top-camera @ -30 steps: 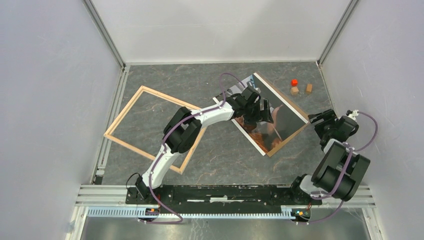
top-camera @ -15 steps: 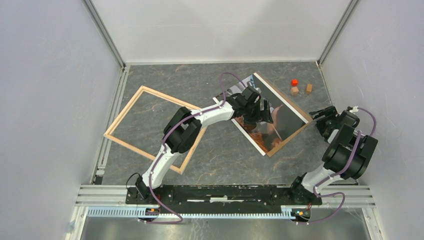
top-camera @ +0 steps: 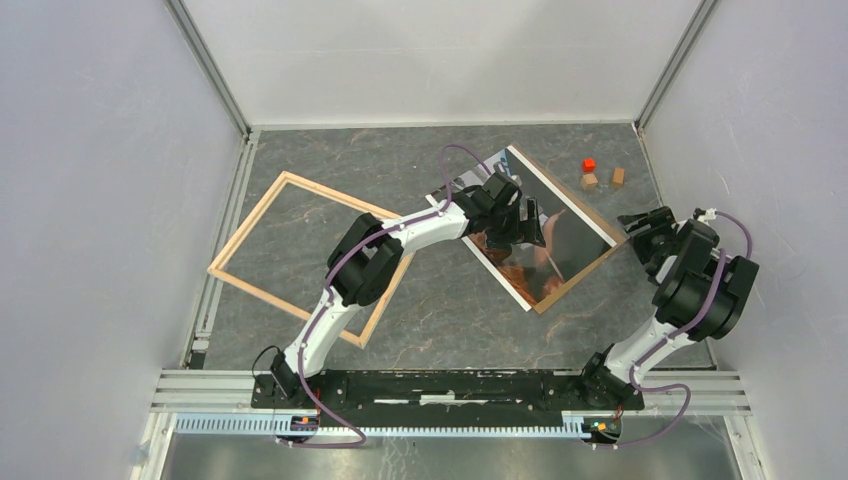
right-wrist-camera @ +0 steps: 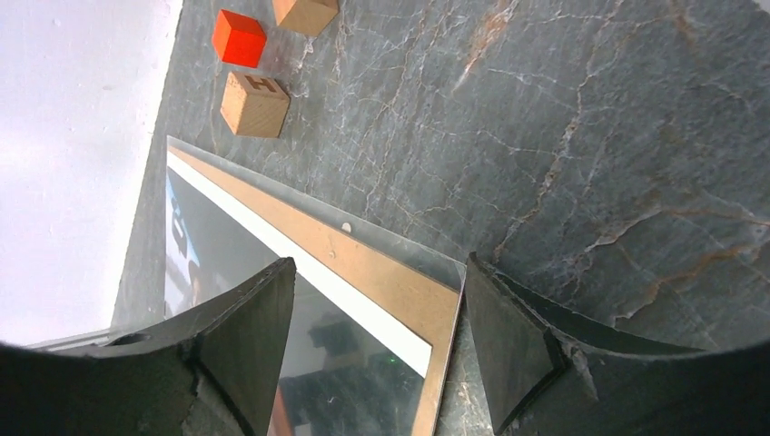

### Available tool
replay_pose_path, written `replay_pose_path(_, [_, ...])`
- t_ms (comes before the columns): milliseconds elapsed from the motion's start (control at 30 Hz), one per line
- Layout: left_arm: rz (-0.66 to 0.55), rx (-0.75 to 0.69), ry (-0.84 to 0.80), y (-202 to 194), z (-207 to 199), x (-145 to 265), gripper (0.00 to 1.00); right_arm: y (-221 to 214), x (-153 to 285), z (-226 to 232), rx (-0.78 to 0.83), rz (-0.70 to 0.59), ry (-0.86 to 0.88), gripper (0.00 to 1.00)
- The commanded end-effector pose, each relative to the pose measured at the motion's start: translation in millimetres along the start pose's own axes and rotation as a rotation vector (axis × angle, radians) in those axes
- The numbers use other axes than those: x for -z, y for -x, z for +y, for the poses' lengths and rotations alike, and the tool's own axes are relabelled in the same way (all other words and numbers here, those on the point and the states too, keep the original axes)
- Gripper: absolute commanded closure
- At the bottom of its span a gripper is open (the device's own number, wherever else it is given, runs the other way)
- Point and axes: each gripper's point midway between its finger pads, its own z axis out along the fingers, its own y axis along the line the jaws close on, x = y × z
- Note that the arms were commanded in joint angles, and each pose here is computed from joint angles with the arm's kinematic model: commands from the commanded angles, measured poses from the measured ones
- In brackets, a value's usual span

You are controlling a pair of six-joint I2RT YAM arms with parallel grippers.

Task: Put the photo into the frame
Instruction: Pick up the photo frame item at the center of the board.

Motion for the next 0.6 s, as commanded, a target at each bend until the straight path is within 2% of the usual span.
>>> replay_pose_path(0, [0.041,-0.029,0.083,-11.6,29.0,-12.3,0.00,4.0,0.5,18.7,-0.016,-0.006,0.103,0.26])
replay_pose_path(167, [0.041,-0.028,0.083,-11.6,29.1,-12.3,0.00,11.3,11.2,47.8,-0.031,-0.048,0.236,0.29])
replay_pose_path(567, [0.040,-0.026,0.085,-11.6,29.3,-12.7,0.00,-17.7,4.0,56.5,-0.067,0.006,0.288,0.32])
